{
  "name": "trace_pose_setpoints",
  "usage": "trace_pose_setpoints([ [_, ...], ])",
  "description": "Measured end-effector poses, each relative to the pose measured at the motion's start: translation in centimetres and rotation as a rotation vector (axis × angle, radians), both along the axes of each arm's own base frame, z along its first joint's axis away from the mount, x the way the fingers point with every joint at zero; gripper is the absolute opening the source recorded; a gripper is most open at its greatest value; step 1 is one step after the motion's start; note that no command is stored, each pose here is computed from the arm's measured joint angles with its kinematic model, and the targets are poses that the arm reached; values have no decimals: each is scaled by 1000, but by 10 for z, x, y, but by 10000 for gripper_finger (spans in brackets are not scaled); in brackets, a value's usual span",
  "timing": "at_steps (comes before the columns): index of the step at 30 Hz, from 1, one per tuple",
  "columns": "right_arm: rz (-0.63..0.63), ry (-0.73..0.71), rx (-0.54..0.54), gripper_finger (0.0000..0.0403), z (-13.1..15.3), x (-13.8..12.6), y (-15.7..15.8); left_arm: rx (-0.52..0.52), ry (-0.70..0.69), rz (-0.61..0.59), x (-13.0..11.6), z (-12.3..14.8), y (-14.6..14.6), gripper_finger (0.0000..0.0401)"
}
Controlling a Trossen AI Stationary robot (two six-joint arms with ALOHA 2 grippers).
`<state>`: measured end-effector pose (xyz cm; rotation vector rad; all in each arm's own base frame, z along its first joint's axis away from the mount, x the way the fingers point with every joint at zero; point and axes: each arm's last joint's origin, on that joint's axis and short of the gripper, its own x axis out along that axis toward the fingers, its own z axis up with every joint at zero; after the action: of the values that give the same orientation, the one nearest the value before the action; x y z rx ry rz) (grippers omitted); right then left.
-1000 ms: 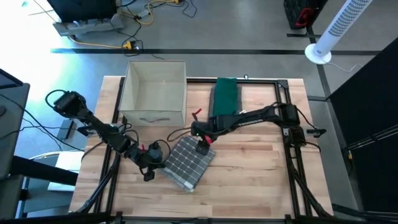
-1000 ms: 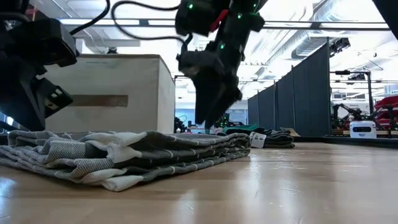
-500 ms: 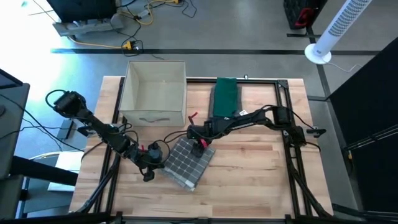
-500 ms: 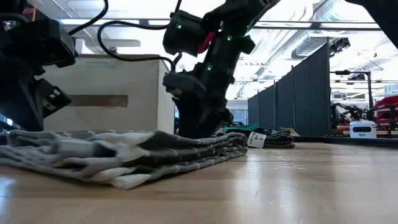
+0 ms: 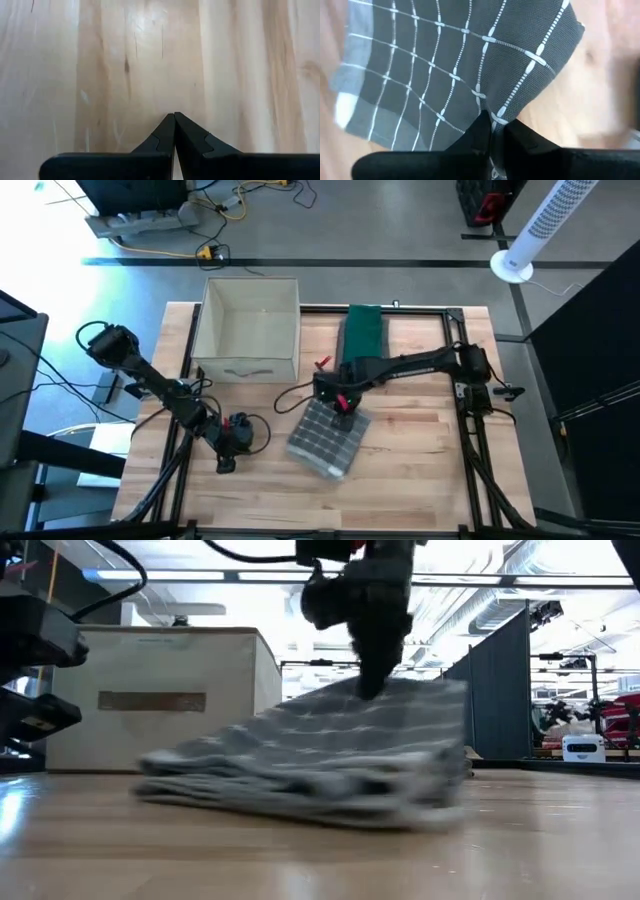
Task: Fold towel
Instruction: Stack the folded gray patterned towel on top of the green towel
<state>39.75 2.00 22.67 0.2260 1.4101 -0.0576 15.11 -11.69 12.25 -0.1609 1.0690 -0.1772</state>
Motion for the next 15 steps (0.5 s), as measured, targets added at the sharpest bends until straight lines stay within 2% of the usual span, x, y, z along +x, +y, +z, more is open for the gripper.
trace_pose_setpoints([
  [4, 95, 64, -25, 14, 31, -12, -24, 11, -18, -34, 0, 2, 0, 0],
  [9, 196, 128, -38, 14, 52, -24, -68, -2, -34, -24, 1, 5, 1, 0],
  [15, 259, 132, -62, 13, 76, -46, -133, -55, -29, 71, 4, 8, 7, 0],
])
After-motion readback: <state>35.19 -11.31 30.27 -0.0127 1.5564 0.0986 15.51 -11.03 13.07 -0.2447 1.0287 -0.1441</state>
